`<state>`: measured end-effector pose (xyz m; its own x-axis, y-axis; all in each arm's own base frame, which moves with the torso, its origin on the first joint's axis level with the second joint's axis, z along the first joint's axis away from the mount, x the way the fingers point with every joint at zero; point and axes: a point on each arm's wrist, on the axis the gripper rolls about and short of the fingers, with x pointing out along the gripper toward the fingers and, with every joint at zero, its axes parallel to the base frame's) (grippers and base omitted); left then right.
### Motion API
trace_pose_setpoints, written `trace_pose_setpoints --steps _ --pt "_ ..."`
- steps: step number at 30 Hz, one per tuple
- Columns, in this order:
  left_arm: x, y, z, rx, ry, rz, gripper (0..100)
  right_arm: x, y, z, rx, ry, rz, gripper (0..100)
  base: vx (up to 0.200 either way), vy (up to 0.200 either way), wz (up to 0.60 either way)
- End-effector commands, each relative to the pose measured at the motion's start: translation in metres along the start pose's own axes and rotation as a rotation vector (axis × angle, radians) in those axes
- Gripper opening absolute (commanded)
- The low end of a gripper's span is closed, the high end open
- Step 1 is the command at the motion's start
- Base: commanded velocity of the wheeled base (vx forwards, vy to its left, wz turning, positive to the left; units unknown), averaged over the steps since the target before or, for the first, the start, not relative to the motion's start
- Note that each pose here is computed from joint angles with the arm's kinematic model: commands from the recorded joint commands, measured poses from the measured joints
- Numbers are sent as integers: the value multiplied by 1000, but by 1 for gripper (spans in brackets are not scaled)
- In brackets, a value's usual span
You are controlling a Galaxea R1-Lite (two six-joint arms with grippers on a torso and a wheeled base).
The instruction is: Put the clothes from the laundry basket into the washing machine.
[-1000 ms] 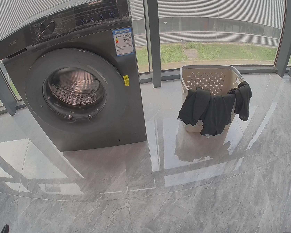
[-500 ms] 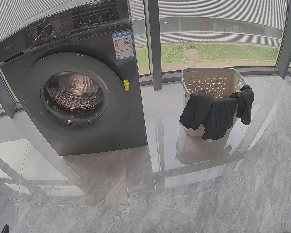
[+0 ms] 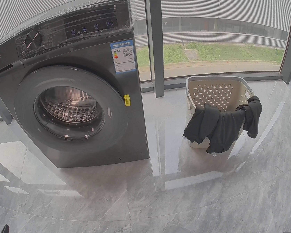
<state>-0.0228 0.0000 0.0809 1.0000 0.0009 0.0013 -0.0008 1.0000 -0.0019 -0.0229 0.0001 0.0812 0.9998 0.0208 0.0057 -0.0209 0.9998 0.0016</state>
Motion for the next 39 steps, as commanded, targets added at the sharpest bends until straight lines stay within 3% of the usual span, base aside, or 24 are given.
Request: trace_pose_setpoints --steps 1,8,20,39 --pt "0 0 -5 0 -2 -2 100 0 0 -5 0 1 1 100 200 0 0" --pt "0 0 -5 8 -2 -5 100 0 0 -5 0 1 1 100 200 0 0" --pt "0 0 -5 7 -3 -4 100 0 0 -5 0 1 1 100 0 0 0" --pt "0 0 -5 7 -3 -4 100 0 0 -5 0 1 2 100 0 -200 0"
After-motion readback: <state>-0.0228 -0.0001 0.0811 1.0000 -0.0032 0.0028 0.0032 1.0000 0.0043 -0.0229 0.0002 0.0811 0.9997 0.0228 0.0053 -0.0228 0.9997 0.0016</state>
